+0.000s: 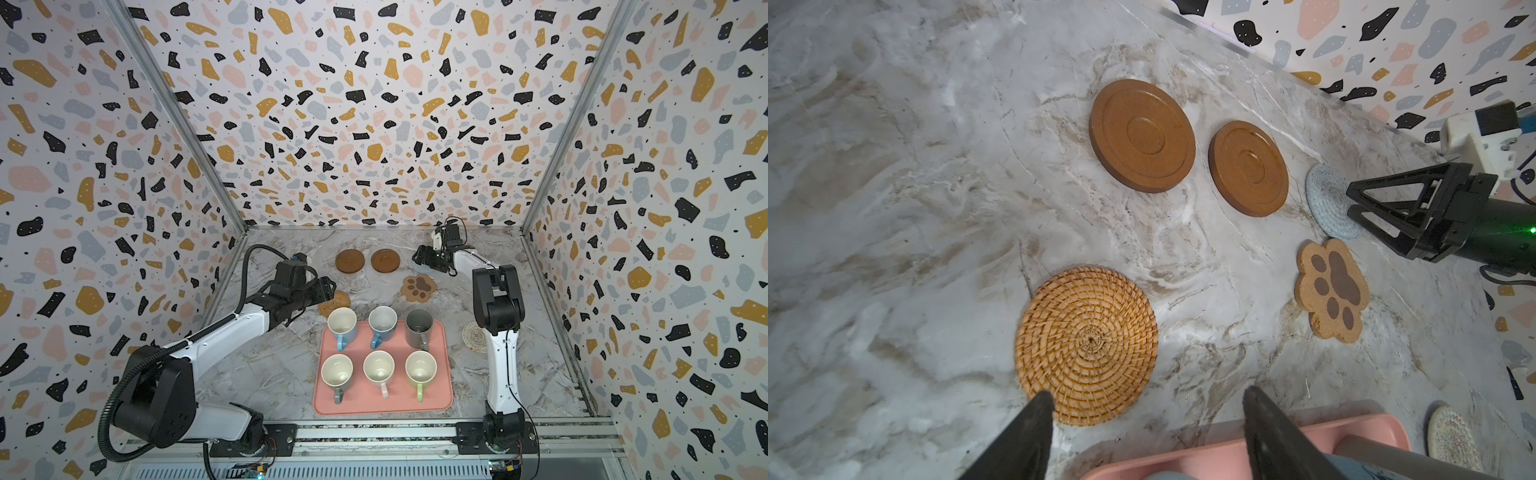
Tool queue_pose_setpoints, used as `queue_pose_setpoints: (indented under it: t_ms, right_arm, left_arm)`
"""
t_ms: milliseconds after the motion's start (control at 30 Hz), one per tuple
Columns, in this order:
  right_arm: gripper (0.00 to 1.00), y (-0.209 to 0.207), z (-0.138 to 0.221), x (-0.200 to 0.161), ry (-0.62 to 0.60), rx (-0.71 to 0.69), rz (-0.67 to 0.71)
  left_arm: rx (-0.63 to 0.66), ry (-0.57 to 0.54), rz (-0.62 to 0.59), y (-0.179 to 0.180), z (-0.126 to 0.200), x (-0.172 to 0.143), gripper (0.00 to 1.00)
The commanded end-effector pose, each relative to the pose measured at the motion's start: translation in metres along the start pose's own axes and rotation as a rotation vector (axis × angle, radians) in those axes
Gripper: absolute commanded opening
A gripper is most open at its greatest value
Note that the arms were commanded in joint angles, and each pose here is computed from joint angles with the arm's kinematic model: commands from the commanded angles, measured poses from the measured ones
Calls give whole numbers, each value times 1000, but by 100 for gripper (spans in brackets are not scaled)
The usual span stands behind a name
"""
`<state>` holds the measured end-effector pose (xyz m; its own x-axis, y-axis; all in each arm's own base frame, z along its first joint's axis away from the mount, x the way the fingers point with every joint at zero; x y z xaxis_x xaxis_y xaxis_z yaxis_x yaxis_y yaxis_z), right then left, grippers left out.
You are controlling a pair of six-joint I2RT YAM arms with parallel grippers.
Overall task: Place cups on coasters
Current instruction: Move the coaster to the top-center of the table.
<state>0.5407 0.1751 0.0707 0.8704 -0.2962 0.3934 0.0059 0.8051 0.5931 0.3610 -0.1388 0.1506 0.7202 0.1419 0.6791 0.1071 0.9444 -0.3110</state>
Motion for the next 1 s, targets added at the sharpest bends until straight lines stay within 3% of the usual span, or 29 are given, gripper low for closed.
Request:
queue_pose_setpoints:
  t_ms: [0,267,967]
  right_arm:
    - [84,18,24,4,20,-12,9]
    - [85,41,50,29,-43,28,36]
    - [85,-4,7,-20,72,0,-25]
  left_arm:
    - [-21,-34,-5,-7,3,11,73]
    - [-17,-30,-4,-7,1,9,73]
    - [-11,-23,12,-3,2,1,73]
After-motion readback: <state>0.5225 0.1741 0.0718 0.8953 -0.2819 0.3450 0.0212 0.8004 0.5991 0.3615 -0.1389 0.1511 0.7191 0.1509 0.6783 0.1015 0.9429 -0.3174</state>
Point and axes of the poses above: each gripper's point midway between its finger pads, its own z axis back along the fingers, its own y axis along the line the jaws close on, x = y × z, the point moved 2 cm from there along z, back along the fingers, and after that the axes turned 8 degrees about -z, right-handed, at the moved point
